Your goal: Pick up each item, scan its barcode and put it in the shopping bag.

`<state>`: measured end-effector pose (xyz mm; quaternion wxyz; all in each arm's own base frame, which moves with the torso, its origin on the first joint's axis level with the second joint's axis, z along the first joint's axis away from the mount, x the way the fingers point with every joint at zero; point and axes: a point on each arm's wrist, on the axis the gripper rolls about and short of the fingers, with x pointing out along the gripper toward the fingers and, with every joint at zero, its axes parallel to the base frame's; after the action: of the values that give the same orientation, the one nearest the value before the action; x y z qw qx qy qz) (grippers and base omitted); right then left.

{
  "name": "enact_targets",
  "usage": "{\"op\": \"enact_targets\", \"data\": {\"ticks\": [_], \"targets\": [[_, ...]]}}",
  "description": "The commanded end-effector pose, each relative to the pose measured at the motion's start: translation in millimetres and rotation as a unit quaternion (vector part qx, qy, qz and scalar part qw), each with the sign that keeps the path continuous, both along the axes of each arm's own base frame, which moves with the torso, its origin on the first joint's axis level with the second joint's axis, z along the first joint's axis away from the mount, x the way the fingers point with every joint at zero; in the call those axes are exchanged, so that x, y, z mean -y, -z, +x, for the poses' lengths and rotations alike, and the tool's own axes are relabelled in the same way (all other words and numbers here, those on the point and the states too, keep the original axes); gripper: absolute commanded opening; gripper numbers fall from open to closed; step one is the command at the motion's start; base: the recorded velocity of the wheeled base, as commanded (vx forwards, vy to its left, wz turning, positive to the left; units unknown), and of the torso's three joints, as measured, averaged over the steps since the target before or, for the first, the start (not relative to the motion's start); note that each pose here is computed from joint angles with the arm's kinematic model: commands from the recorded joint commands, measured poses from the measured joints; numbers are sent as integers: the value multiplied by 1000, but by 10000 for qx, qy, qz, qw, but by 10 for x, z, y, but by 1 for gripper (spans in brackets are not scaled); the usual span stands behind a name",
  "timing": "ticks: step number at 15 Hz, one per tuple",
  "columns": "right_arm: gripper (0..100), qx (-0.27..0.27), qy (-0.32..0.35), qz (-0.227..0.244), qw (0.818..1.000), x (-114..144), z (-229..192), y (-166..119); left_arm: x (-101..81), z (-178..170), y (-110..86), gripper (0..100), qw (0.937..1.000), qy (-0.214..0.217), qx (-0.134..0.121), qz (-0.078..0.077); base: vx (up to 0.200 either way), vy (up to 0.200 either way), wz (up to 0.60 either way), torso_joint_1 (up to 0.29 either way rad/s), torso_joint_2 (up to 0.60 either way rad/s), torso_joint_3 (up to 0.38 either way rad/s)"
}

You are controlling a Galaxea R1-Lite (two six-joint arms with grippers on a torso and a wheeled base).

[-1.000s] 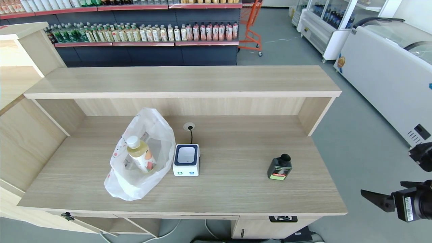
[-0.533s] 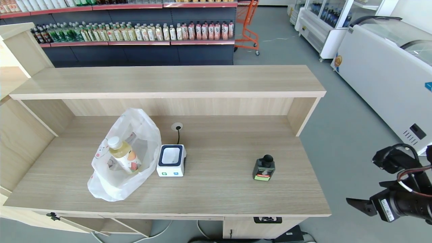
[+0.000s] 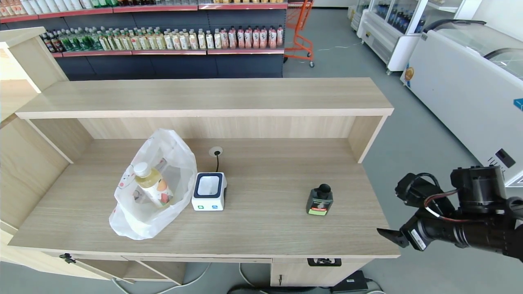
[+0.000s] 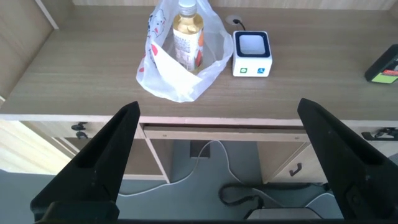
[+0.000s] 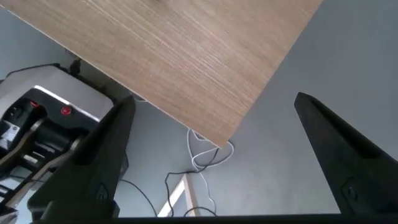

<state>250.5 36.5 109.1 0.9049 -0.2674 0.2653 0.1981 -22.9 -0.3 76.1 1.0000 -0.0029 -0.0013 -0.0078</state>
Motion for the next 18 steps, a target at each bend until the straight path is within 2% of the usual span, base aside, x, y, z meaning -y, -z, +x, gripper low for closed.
{"op": "enact_targets", "data": {"ticks": [1, 4, 10, 18], "targets": [[100, -247, -324, -24, 9992, -174, 241, 207, 0, 0, 0, 100, 10000, -1, 3, -2, 0, 0, 0, 0, 0, 0], [100, -334, -847, 127, 9958, -375, 375, 301, 0, 0, 0, 100, 10000, -1, 3, -2, 0, 0, 0, 0, 0, 0], [100, -42, -1178, -183, 9929, -474, 635, 402, 0, 0, 0, 100, 10000, -1, 3, -2, 0, 0, 0, 0, 0, 0], [100, 154, -1430, -107, 9895, -734, 932, 477, 0, 0, 0, 100, 10000, -1, 3, -2, 0, 0, 0, 0, 0, 0]]}}
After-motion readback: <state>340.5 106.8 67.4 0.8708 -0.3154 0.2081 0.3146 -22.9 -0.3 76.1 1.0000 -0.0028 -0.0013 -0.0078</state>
